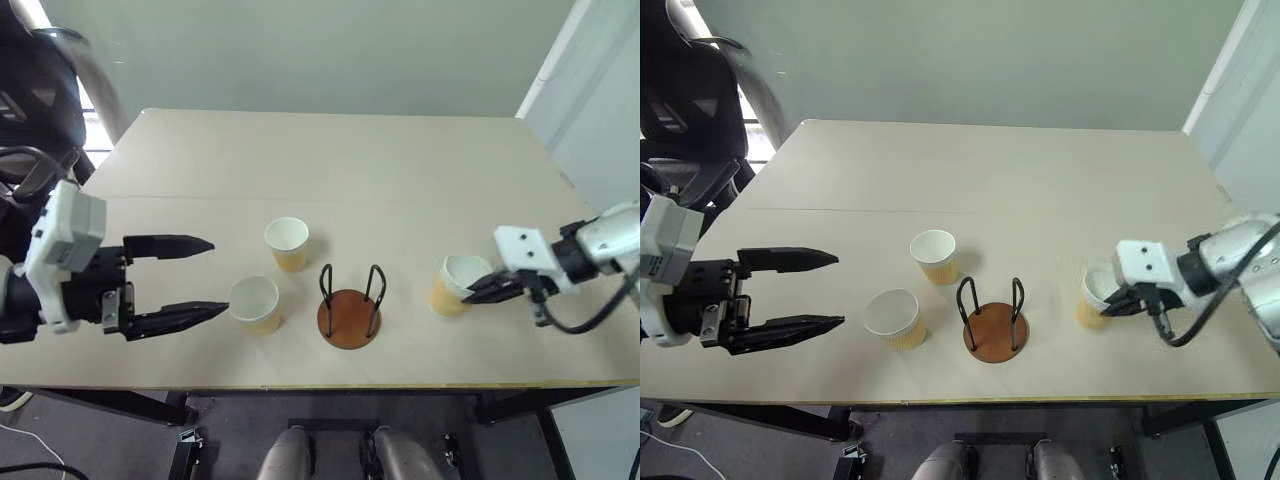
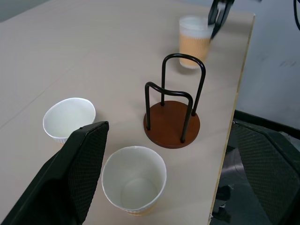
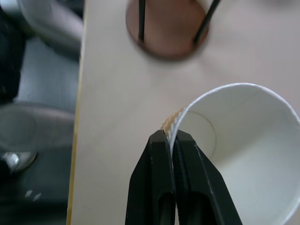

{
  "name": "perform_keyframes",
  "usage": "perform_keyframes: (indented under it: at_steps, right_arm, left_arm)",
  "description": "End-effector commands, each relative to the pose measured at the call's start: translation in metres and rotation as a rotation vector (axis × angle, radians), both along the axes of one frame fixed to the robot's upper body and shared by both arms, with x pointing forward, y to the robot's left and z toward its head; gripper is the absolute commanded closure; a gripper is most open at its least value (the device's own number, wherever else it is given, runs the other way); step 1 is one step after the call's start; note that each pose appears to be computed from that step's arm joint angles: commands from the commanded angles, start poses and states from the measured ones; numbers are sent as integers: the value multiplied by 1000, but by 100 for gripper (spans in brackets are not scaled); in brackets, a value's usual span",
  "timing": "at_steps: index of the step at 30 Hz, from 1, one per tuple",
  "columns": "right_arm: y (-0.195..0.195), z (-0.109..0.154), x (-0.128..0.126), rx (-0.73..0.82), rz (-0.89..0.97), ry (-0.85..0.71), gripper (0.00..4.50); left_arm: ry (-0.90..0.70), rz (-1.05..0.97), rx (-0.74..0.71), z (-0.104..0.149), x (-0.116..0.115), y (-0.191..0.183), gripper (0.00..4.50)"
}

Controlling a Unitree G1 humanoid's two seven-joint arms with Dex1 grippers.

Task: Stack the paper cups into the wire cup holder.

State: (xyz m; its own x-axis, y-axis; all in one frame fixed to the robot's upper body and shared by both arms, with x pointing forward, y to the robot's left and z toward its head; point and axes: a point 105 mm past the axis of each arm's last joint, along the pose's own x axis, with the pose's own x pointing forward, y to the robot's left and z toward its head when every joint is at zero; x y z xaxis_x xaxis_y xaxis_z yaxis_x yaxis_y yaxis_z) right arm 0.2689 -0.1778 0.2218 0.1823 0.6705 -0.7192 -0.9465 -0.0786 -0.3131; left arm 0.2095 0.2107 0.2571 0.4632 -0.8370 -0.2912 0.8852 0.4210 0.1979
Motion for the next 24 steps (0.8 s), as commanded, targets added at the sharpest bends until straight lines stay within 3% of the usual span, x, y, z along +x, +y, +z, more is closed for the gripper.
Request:
perform_keyframes:
  at_steps: [1, 4, 8, 14, 24]
  right_arm:
    - [9, 43, -3, 101, 57, -98, 446]
    - [30, 71, -3, 219, 131, -146, 446]
    - [63, 82, -6, 304, 239, -165, 446]
    - [99, 68, -20, 296, 384, -115, 446]
    - [115, 39, -20, 205, 477, -73, 446]
  left_arm:
    - [-42, 3, 7, 7, -4, 0, 0]
    - [-38, 3, 5, 6, -4, 0, 0]
    - [-29, 3, 6, 4, -5, 0, 0]
    - [-24, 8, 10, 4, -7, 0, 0]
    - [39, 7, 40, -7, -18, 0, 0]
